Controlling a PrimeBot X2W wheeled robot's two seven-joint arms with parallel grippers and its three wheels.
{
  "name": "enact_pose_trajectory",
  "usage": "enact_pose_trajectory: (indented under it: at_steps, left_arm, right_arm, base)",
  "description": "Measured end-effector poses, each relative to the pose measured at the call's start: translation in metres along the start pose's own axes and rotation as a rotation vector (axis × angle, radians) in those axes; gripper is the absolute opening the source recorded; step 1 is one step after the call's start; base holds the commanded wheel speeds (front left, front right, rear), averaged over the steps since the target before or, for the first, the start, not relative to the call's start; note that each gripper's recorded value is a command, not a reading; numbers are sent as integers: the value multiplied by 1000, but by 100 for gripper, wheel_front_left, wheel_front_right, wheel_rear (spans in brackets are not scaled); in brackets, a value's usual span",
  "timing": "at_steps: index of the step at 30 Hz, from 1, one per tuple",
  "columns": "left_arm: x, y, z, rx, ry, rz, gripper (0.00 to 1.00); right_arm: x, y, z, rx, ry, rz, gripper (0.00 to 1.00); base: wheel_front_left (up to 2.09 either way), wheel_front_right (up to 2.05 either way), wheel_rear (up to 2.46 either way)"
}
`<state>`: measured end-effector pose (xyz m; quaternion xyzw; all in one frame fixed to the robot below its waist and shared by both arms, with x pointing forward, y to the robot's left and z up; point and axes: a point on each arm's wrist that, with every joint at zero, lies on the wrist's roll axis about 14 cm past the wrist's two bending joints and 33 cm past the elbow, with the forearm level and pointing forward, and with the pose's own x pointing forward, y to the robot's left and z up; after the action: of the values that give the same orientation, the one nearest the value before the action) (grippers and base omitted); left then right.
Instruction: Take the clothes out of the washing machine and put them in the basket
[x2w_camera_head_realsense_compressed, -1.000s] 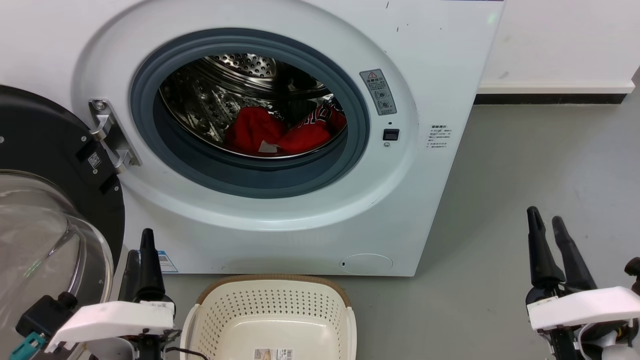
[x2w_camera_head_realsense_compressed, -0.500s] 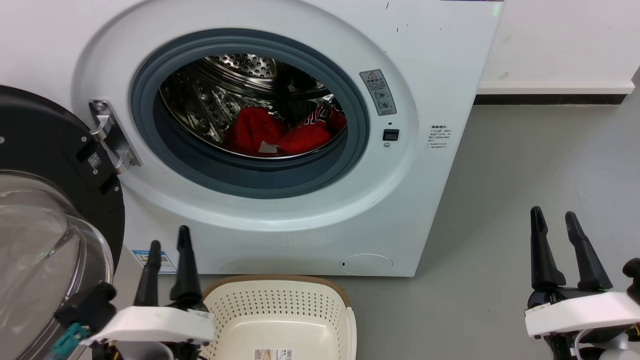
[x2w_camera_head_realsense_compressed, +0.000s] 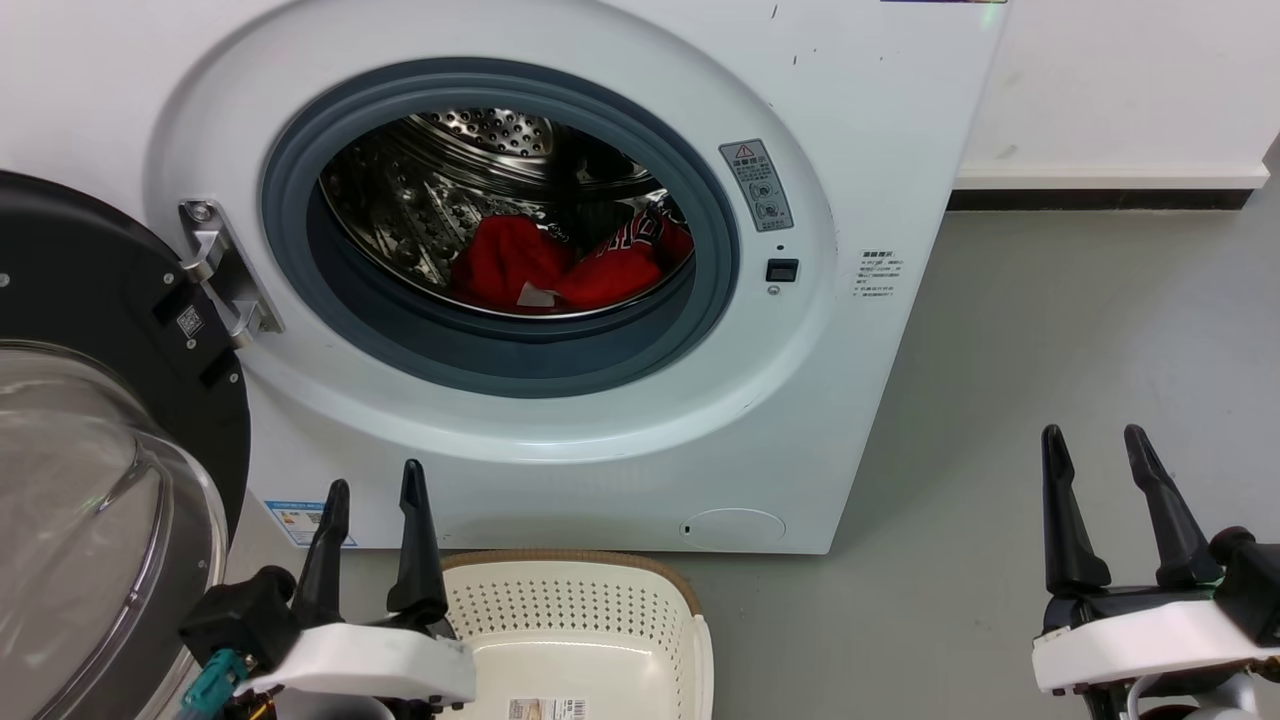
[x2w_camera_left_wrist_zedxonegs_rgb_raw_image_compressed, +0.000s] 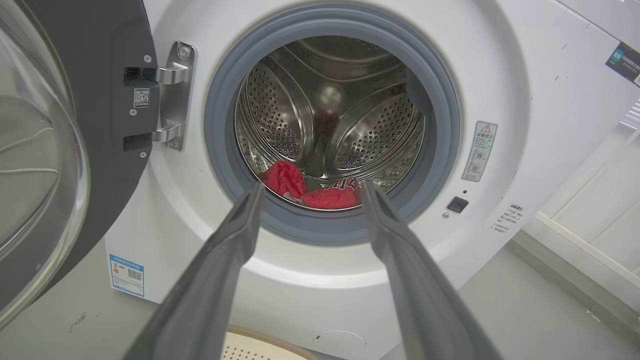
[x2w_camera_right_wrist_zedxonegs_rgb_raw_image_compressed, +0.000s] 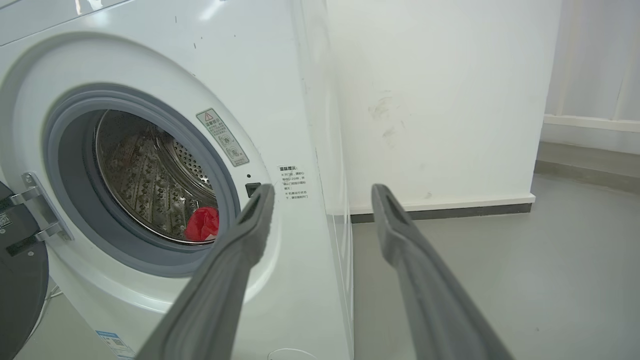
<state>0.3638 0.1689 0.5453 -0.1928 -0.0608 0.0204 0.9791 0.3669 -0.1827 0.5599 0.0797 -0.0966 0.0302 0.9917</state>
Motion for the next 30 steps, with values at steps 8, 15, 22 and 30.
enact_pose_trajectory:
  at_steps: [8,15,22,30]
  left_arm:
    - [-5,2,-4,98,-1,0,100]
    - [-8,1,-9,176,1,0,100]
    - [-17,4,-29,203,58,-20,100]
    - [-18,-5,-31,295,41,-68,100]
  right_arm:
    - [-4,2,-3,-85,5,15,100]
    - [-6,4,-7,-151,14,29,100]
    - [-7,3,-9,-201,16,32,100]
    - [-10,4,-9,-269,12,45,100]
  base:
    - [0,0,0]
    - [0,0,0]
    - [0,0,0]
    - [0,0,0]
